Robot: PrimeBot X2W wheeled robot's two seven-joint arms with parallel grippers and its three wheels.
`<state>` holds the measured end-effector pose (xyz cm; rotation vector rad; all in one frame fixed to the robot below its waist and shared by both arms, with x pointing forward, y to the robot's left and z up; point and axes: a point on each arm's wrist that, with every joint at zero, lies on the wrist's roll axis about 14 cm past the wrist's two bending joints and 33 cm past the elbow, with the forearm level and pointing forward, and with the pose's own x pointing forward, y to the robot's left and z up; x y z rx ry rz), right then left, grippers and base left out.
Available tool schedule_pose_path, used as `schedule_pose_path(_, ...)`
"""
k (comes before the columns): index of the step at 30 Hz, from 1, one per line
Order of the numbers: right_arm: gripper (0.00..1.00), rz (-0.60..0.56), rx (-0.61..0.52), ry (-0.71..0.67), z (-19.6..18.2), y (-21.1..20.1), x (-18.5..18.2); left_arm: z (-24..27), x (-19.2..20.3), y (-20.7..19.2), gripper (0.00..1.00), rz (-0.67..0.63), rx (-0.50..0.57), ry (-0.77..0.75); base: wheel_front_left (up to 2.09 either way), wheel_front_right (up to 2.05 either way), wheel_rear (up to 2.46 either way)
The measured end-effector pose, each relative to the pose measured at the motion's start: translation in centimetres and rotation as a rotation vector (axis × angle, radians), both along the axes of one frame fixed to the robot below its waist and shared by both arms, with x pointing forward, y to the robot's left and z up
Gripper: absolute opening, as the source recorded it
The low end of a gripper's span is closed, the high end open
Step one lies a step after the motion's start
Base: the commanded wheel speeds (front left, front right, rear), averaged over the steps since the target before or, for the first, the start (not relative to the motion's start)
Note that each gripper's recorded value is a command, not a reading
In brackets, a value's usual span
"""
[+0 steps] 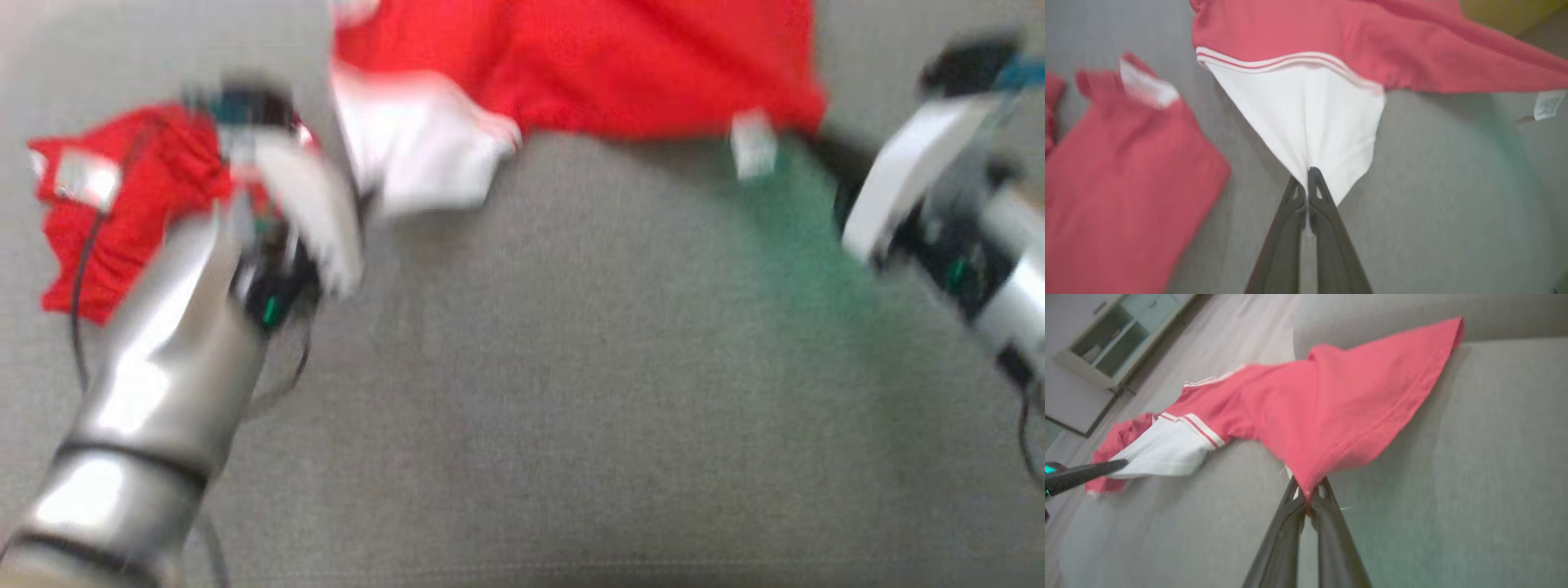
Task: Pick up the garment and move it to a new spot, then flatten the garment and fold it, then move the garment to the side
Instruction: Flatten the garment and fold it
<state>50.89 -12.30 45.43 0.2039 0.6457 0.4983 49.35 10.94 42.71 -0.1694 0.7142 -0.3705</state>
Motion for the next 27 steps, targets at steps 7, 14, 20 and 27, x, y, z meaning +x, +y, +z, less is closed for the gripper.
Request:
schedule_pose_path(7,0.0,0.082,-0.164,0.187,-2.7,-3.4,-9.3,-0.7,-10.7,2.3,0.0,-0.13,0.018,0.21,0.0,0.0,0.0)
schedule_pose_path(14,0.0,0.156,-0.276,0.291,-2.3,-6.2,-14.9,1.1,-19.7,2.0,0.0,-0.223,-0.021,0.393,0.0,0.0,0.0)
schedule_pose_path(20,0.0,0.178,-0.355,0.462,-3.8,-9.8,-19.7,1.1,-26.2,1.7,0.0,-0.285,-0.038,0.564,0.0,0.0,0.0)
schedule_pose_path(27,0.0,0.18,-0.365,0.506,-3.5,-10.7,-20.1,2.7,-25.7,1.1,0.0,-0.308,-0.044,0.567,0.0,0.0,0.0)
